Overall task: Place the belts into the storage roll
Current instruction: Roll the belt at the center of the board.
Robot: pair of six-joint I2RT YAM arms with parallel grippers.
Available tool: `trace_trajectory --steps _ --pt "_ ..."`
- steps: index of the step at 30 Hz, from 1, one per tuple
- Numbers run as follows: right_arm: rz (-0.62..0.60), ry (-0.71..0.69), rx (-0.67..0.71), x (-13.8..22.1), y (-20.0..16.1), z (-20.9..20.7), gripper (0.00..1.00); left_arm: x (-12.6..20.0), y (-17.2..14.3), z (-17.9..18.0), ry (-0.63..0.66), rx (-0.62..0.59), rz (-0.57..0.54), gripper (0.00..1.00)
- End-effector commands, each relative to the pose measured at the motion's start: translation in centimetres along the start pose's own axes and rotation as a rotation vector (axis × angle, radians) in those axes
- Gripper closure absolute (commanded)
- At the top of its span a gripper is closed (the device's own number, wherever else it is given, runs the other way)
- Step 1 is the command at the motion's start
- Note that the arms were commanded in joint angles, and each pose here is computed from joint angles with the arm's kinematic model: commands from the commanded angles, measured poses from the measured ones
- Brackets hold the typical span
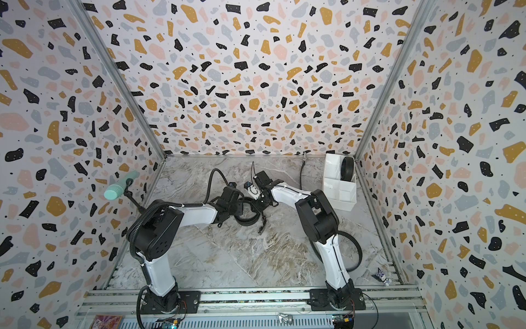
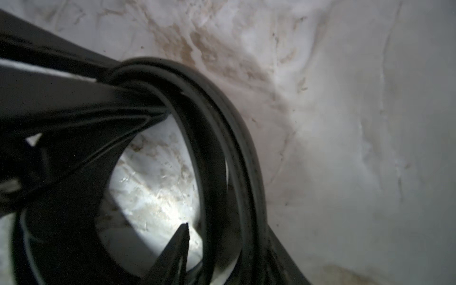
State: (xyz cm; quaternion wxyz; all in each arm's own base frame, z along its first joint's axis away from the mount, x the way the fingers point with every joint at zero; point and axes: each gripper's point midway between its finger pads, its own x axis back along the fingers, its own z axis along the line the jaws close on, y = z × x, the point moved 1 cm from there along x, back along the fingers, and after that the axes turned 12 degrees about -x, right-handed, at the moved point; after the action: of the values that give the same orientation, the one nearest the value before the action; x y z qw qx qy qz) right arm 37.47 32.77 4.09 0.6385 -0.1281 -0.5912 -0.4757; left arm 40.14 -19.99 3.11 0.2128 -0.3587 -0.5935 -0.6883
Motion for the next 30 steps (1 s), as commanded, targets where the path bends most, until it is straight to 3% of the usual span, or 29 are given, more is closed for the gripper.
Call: trace_trajectory --steps 1,9,26,30 --pt "0.082 0.074 -0.136 2.2 -3.4 1.1 0.5 -0.4 -2.1 2.3 0.129 0.048 0.034 0.95" --pt "-0.022 0.185 -0.239 4.4 -3.1 1.9 0.36 -0.8 -1.6 1.2 0.131 0.012 0.041 0.95" --pt "-0.079 0.073 -0.225 5.9 -1.2 -1.4 0.36 -0.9 -1.7 1.1 0.129 -0.004 0.059 0.97" --pt "-0.041 0.046 -0.226 4.9 -1.6 -1.8 0.37 -0.9 -1.6 1.1 0.128 -0.005 0.059 0.97"
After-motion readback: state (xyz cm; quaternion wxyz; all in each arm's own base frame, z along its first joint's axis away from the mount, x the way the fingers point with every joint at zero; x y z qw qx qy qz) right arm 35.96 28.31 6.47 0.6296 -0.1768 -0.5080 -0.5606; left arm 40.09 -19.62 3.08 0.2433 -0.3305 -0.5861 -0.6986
